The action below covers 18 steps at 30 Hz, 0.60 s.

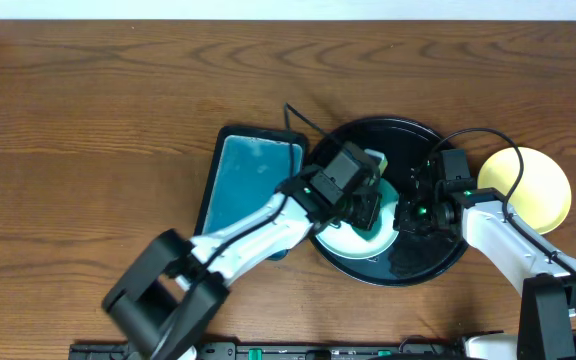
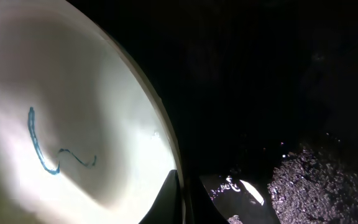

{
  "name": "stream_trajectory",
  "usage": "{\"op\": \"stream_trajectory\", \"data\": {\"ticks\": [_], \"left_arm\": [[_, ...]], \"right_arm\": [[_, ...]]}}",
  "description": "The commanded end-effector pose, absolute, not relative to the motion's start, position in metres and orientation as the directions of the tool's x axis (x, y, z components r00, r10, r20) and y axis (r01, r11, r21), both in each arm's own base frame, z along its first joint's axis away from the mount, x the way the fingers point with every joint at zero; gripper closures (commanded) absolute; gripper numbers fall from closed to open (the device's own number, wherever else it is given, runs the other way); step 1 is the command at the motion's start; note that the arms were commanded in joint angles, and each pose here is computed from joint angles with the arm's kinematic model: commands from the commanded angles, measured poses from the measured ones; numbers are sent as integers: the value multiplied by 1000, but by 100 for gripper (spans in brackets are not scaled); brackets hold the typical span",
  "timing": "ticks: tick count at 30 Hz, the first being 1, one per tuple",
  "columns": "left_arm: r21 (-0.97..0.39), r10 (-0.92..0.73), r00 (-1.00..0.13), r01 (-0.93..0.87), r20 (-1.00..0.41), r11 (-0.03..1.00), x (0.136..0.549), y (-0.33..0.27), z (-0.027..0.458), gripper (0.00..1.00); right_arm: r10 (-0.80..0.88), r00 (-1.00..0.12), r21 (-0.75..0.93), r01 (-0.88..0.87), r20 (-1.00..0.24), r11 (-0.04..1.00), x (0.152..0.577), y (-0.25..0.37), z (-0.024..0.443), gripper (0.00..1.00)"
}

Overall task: Clean dirty plates on tray and stack at the side
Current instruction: 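Scrub the pale green plate with the sponge in the left gripper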

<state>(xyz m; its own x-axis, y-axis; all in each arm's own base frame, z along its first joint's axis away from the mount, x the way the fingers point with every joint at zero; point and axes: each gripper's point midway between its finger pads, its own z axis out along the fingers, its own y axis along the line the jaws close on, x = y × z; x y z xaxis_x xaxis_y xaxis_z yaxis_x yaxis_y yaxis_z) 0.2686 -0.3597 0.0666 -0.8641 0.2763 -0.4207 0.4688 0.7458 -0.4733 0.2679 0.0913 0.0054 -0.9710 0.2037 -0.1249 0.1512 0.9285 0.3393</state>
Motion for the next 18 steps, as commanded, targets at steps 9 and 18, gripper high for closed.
{"op": "stream_trajectory", "data": {"ticks": [9, 18], "left_arm": [[-169, 245, -907, 316, -341, 934, 294, -297, 1, 92], [-271, 220, -910, 324, -351, 906, 306, -286, 46, 93]], "right_arm": [[203, -975, 336, 161, -95, 928, 261, 93, 1, 99], [203, -975, 335, 161, -92, 928, 260, 93, 1, 99]]}}
